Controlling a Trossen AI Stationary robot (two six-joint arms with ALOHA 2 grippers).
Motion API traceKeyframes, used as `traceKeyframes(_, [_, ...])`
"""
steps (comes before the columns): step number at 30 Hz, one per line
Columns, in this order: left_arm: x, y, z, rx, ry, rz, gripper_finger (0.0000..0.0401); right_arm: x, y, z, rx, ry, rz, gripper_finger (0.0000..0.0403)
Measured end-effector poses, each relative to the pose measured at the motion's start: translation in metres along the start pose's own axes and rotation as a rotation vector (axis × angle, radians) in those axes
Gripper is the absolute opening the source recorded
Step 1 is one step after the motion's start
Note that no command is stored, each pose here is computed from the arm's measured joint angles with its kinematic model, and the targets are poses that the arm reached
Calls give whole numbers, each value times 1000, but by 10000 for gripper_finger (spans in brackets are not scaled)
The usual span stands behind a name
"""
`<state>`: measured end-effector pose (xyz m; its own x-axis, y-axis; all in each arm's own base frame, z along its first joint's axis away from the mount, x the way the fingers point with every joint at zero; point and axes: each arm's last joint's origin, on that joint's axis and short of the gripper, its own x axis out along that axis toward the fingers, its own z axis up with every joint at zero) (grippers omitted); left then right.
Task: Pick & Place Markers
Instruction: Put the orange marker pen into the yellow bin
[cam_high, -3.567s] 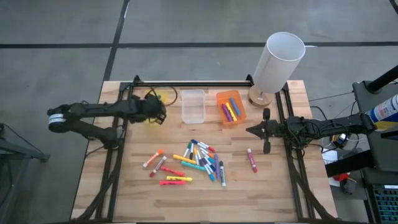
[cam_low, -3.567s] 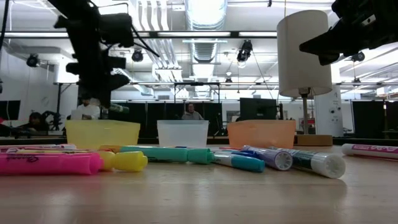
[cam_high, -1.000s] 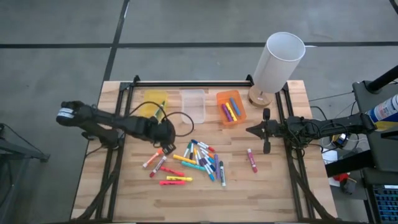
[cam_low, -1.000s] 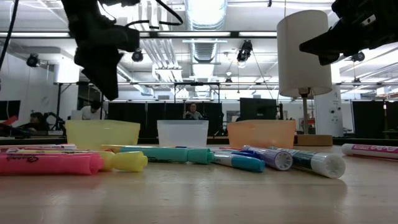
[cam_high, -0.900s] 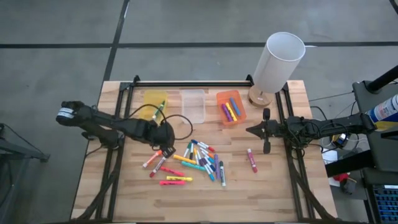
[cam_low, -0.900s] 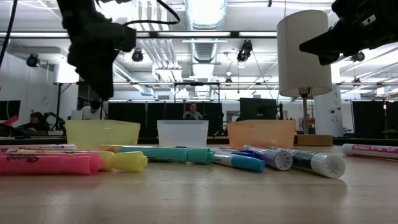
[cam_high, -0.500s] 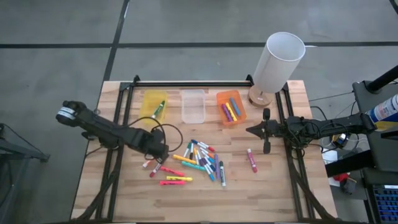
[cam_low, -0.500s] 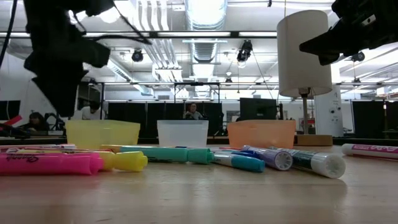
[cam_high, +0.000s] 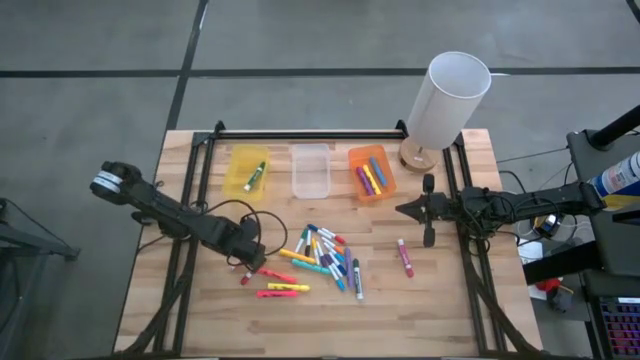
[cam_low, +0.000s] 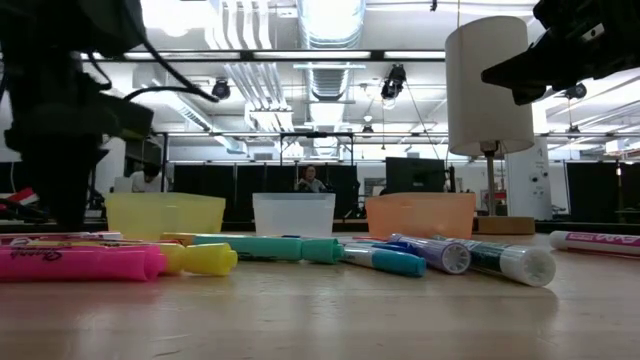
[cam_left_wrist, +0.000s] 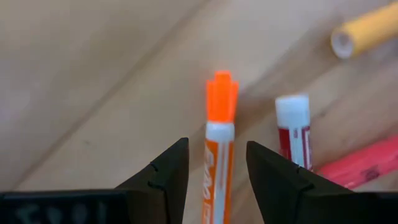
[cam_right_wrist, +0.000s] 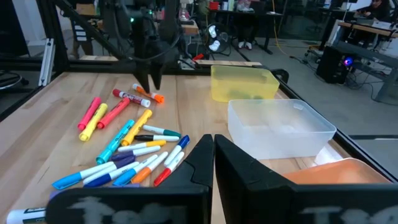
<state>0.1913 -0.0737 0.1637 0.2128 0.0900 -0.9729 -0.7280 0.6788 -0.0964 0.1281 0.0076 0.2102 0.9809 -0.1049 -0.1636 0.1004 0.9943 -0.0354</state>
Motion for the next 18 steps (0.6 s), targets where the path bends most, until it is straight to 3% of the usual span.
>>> traceKeyframes(11, [15, 12, -9, 16, 6, 34, 148, 0, 0, 0, 0, 0, 0, 8])
traceKeyframes(18, [16, 13, -8, 69, -4, 39, 60, 0, 0, 0, 0, 0, 0, 8])
